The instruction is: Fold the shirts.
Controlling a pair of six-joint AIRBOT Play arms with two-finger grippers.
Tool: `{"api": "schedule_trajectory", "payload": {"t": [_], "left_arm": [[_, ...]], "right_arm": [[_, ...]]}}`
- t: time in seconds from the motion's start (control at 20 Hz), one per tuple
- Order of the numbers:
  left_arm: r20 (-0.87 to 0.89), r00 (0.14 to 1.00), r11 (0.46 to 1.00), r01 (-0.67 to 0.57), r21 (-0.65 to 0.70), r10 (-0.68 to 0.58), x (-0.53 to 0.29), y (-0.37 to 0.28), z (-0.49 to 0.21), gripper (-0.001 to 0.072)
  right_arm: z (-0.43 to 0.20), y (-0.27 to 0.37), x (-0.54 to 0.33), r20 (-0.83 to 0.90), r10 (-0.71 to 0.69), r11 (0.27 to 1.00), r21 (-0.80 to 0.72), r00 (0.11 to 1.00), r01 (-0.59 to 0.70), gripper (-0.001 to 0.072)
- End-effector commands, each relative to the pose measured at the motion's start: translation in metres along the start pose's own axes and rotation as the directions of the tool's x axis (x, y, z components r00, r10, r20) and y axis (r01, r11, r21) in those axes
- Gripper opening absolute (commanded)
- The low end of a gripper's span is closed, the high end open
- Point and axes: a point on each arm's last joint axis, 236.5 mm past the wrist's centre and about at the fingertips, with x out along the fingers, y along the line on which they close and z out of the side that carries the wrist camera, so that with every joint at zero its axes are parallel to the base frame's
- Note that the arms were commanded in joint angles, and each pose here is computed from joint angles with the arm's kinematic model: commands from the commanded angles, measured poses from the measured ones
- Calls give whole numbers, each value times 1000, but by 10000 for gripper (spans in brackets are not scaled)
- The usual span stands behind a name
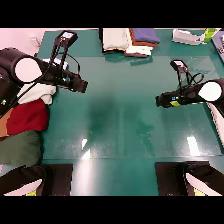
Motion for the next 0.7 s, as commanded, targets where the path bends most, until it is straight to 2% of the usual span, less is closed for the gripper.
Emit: {"api": "schedule_trajectory", "payload": {"t": [0.0, 0.65], "left_arm": [[1, 1000, 1000, 0, 0, 0, 0, 0, 0, 26], [28, 1000, 1000, 8, -2, -8, 0, -2, 7, 26]], "right_arm": [[3, 1, 0, 15, 4, 1000, 3, 1000, -4, 23], [3, 1, 0, 15, 4, 1000, 21, 1000, -4, 22]]}}
